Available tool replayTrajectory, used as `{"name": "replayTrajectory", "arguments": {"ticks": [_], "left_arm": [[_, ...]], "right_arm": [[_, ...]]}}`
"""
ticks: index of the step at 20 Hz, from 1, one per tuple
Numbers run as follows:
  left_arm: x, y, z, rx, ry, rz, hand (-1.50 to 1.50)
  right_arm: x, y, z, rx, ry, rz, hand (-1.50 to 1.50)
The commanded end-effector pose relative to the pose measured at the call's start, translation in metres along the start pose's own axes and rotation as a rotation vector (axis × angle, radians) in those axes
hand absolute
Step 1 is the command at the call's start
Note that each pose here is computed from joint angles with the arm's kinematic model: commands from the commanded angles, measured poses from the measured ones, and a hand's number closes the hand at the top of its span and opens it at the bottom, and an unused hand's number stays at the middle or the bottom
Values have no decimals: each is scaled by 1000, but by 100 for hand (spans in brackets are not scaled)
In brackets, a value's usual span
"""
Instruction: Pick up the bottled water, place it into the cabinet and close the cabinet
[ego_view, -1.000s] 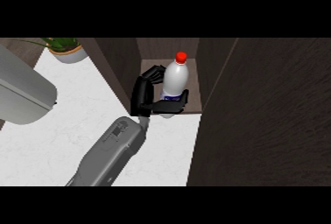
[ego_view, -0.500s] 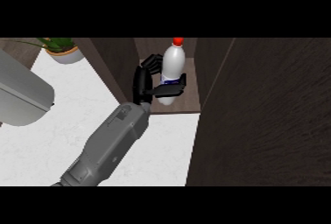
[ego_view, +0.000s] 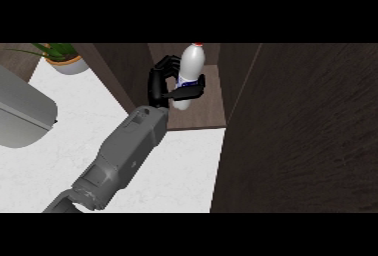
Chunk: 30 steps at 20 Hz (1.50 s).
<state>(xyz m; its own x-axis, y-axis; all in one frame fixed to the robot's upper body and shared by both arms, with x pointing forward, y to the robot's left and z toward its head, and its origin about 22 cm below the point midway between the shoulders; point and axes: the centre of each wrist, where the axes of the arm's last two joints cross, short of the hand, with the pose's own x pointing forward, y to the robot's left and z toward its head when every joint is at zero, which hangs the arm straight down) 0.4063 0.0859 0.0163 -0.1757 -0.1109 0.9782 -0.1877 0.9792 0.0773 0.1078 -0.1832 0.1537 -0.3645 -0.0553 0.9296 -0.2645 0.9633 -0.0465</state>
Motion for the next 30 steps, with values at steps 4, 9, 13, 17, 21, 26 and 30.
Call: {"name": "replayTrajectory", "arguments": {"ticks": [4,9,13,17,21,26,30], "left_arm": [[-9,8,-5,63,-28,-65,150],[2,9,-21,41,-55,-166,-150],[-1,7,-17,39,-26,-143,-150],[-10,14,-14,45,-36,-127,-150],[-6,13,-18,30,-25,-91,-150],[-2,11,-19,-11,-56,-88,-150],[7,6,-25,-47,-87,-90,-150]], "right_arm": [[13,-5,5,22,-34,-17,-150],[18,-2,7,24,-43,-3,-150],[13,-10,6,25,-40,-19,-150],[18,-6,8,38,-42,-15,-150],[16,-4,6,39,-57,-24,-150],[22,-6,7,28,-47,-39,-150],[20,-3,3,42,-62,-26,-150]]}}
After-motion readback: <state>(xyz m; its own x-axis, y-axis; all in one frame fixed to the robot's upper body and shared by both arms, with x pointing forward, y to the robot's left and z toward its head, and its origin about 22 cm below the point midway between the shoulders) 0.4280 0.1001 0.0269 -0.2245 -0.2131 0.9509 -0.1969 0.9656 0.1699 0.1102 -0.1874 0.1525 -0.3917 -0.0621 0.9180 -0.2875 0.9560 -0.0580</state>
